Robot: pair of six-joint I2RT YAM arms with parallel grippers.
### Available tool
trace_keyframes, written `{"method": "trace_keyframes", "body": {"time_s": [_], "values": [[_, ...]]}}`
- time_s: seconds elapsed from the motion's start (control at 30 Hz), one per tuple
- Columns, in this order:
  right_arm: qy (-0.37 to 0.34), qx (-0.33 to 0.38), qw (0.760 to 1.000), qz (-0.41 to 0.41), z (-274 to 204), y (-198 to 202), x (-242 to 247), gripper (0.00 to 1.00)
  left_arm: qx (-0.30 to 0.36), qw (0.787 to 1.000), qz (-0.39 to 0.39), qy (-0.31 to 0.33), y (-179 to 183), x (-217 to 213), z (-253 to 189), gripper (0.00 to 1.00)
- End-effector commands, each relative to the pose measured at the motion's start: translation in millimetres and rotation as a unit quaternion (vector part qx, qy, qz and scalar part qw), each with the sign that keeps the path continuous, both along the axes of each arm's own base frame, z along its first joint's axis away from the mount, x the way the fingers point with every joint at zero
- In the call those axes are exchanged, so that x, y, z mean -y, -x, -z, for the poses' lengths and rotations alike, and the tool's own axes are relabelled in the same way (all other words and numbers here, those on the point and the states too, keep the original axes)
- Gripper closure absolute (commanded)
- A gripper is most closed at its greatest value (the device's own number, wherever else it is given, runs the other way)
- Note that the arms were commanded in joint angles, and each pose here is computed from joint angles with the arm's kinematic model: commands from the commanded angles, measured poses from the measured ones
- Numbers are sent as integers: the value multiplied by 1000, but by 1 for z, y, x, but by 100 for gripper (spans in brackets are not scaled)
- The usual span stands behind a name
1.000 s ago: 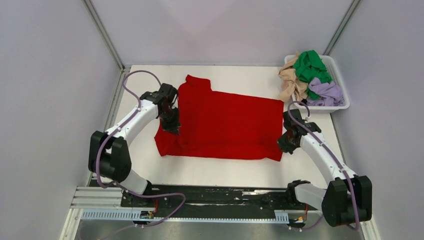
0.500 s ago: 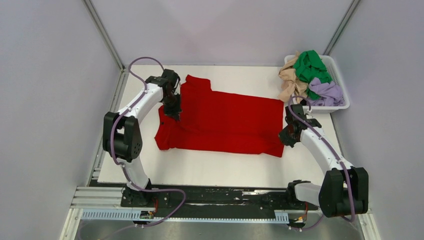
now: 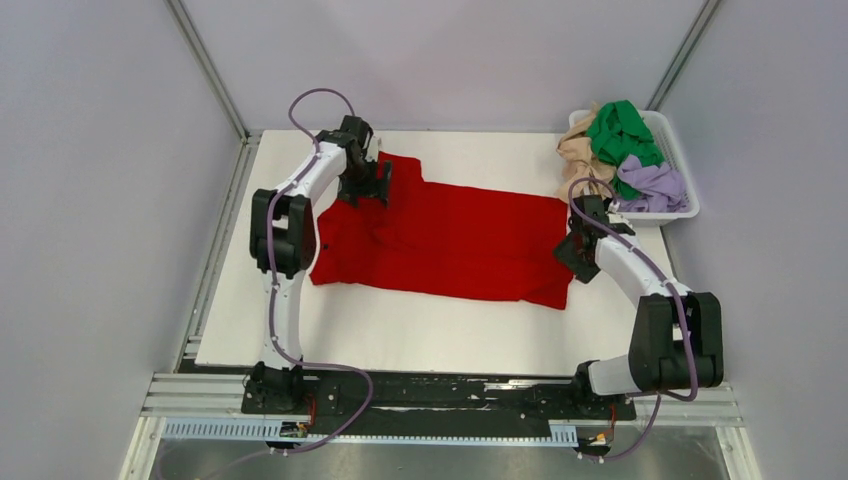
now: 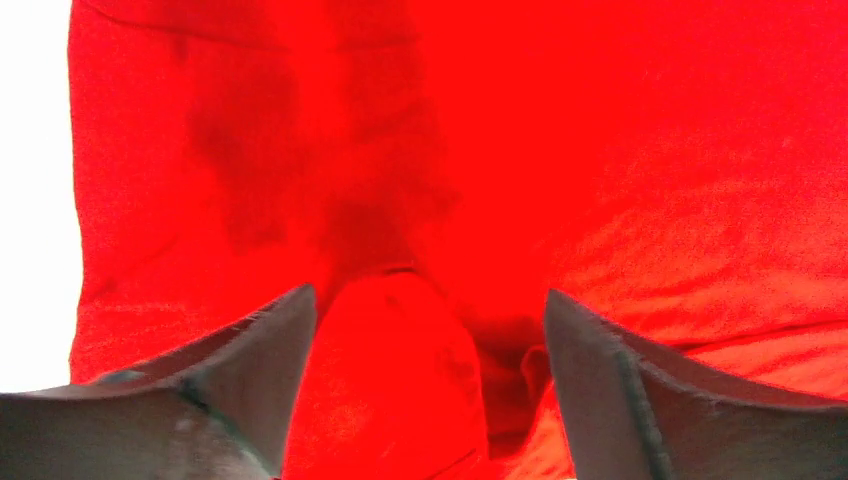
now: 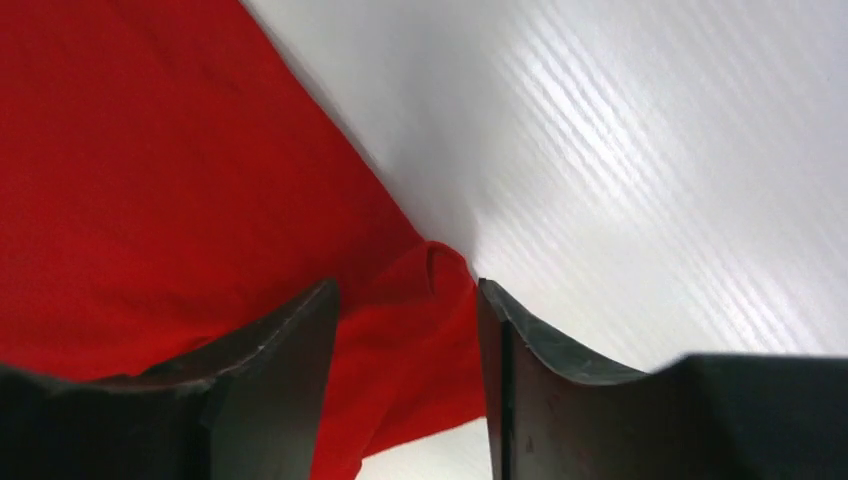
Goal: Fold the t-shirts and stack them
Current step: Fold the flattened tshirt in 1/3 of the way
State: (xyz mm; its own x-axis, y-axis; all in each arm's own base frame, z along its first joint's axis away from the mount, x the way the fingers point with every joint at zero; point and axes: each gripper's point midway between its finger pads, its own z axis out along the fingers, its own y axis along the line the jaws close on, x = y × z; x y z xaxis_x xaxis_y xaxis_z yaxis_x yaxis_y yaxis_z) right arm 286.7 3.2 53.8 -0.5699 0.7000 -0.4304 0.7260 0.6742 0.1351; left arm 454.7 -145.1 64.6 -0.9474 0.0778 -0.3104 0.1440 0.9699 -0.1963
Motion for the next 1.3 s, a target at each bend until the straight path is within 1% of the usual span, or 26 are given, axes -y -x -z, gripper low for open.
{"method": "trace_keyframes", "body": {"time_s": [0.0,0.03,0.07,0.1,0.13,0.17,0.2,0.23,0.27,0.3,0.33,0.37,0.4,0.43,0.47,0.5,0.53,0.57,0.7,0.77,0.87,0.93,1.0,1.07,1.17,1.27], "values": [[26,66,997,-23,-31,-36,8,32,41,999,13,0,-22,-4,-25,2],[24,69,997,-26,-32,-34,7,14,39,999,8,-3,-17,-6,-22,1],[20,71,997,-31,-33,-30,5,2,65,998,-5,6,-18,-6,-41,0],[16,71,997,-34,-33,-25,4,0,67,998,-15,5,-4,-10,-48,0],[11,72,997,-36,-34,-19,2,0,83,996,-33,13,-4,-10,-55,0],[3,79,996,-40,-36,-13,-1,0,87,995,-45,14,14,-15,-63,0],[-5,82,996,-43,-37,-7,-4,0,74,995,-64,12,30,-20,-48,0],[-15,84,995,-46,-37,0,-7,0,103,992,-74,22,39,-22,-72,0],[-24,83,995,-48,-37,8,-10,0,90,991,-95,15,55,-29,-56,0],[-30,84,995,-49,-37,16,-12,0,117,987,-106,22,64,-32,-77,0],[-34,84,995,-47,-37,24,-12,0,108,986,-130,11,79,-41,-64,0],[-38,85,995,-46,-37,33,-13,0,129,982,-140,19,90,-44,-80,0],[-42,87,994,-43,-37,40,-14,0,124,978,-168,4,103,-54,-69,0],[-47,87,994,-38,-36,47,-14,0,147,972,-180,9,111,-59,-82,0],[-52,85,994,-33,-32,56,-15,0,144,969,-200,2,123,-66,-70,0],[-59,87,994,-25,-31,63,-16,0,166,963,-211,11,129,-70,-82,0],[-68,87,994,-20,-28,69,-18,0,160,961,-224,7,139,-75,-70,0],[-76,89,993,-15,-25,74,-20,0,171,956,-239,16,144,-79,-74,0],[-94,94,991,4,-16,85,-23,5,130,951,-278,32,165,-91,-40,0],[-93,92,991,14,-13,86,-22,12,112,951,-284,50,169,-91,-26,0],[-81,78,993,34,-5,86,-15,24,109,948,-290,70,166,-90,-13,1],[-79,63,994,35,3,87,-15,28,111,947,-292,77,162,-90,-7,4],[-82,52,995,34,9,86,-17,30,109,945,-298,73,159,-93,0,7],[-84,44,995,34,14,86,-18,34,102,944,-307,69,158,-98,9,13],[-83,35,995,38,21,87,-17,37,100,940,-319,68,153,-104,17,22],[-87,33,995,40,27,86,-19,38,93,936,-330,76,147,-107,26,28]]}}
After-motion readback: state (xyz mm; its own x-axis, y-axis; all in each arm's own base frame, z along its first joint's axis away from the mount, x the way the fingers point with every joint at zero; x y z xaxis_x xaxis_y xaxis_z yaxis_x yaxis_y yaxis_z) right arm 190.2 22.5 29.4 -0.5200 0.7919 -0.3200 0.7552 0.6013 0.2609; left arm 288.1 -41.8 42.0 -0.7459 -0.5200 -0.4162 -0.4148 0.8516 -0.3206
